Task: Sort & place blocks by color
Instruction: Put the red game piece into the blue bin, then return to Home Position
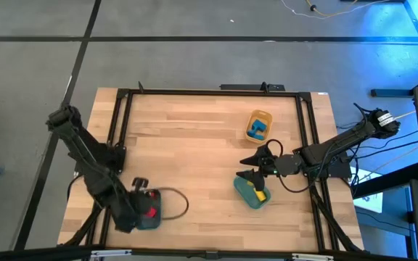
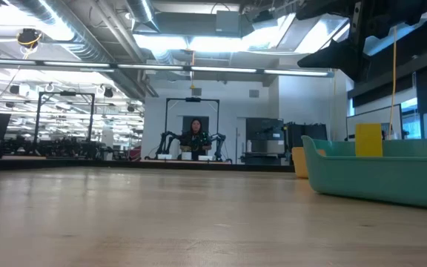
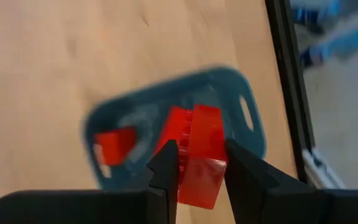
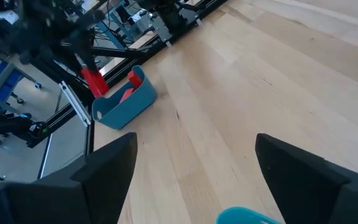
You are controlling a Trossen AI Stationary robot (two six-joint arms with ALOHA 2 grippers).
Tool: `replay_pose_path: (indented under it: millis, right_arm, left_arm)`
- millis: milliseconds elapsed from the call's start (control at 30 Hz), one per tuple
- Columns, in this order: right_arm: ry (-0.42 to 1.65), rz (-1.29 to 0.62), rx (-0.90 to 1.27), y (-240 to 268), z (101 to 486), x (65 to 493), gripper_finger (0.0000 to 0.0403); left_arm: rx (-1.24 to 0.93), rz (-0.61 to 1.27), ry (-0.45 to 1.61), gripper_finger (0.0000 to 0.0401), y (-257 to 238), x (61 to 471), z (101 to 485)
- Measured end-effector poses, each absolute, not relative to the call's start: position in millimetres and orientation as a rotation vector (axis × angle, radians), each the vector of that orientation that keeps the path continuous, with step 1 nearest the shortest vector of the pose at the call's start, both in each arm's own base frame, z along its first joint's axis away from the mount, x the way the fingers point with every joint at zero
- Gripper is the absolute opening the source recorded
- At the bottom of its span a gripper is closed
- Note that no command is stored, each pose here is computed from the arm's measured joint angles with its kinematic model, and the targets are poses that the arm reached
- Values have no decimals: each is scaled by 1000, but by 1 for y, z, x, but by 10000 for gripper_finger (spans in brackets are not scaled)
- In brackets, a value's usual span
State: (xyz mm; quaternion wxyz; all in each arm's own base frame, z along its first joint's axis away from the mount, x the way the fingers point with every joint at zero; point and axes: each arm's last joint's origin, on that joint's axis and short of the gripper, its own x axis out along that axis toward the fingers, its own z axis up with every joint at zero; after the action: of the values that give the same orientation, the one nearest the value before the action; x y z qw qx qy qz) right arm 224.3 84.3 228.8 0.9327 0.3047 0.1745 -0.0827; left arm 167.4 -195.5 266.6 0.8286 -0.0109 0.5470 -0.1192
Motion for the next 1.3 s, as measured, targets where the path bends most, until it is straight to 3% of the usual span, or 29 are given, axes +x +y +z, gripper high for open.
replay_pose_path:
  millis: [233,633,900,1300]
  right_arm:
    - [356,-169,623,84,229,224,326]
    - [355,-169,624,84,229,224,326]
    - [355,-169,625,84,229,225,326]
    - [355,-169,626,84,229,225,326]
  left_arm:
    - [118,-339,1298,88,-220,174,230]
    - [193,-248,1321,89,-220,190,208]
    - [150,-241,1323,158,-215,195,210]
    - [52,-278,1299,195,-215,199,217]
